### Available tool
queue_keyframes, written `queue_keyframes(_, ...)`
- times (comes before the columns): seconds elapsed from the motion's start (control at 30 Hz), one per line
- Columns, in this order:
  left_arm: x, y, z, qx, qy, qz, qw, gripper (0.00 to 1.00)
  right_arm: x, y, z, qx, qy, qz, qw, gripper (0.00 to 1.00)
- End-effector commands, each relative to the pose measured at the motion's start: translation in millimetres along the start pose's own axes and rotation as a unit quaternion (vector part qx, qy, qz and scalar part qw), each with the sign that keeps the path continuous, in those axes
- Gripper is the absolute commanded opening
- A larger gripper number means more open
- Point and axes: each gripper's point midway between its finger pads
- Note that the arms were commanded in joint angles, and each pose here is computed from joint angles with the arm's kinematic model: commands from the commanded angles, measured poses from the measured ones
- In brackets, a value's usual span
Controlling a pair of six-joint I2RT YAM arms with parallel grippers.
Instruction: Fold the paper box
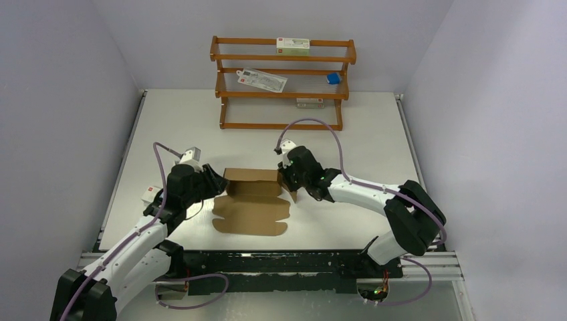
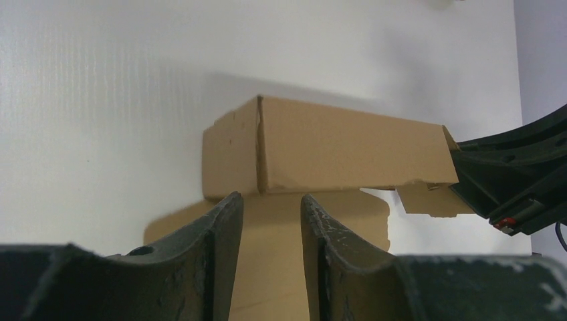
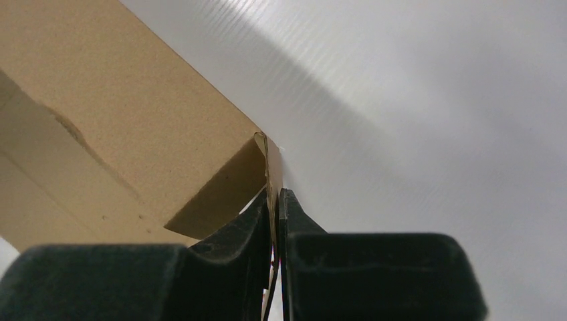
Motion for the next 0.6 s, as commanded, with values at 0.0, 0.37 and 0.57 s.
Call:
queue_keyframes(0.0,-0.3,-1.2,-10.8,-0.028,-0.003,0.003,1.0,0.43,18.7,-5.1,5.6,-0.009,0.047,-0.045,0.998,0.11)
queue_keyframes(0.37,1.5,-2.5,-14.8,-0.038,-0.001,0.0,0.999,0.44,10.7,-0.4,-0.6,-0.032,0.063,-0.058,0.996,0.11)
queue_keyframes(0.57,53.6,-12.0,-8.6,0.017,0.037,-0.052,0.998,0.61,5.8,-0.9,-8.0,-0.042,0.011,-0.046,0.998,0.09)
Point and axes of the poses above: each gripper's point midway between its finger pads, its own y axis out along the fingers, its own z axis along the line the jaws close on, x = y × z, and after that the axes turned 15 degrees about y, right-handed
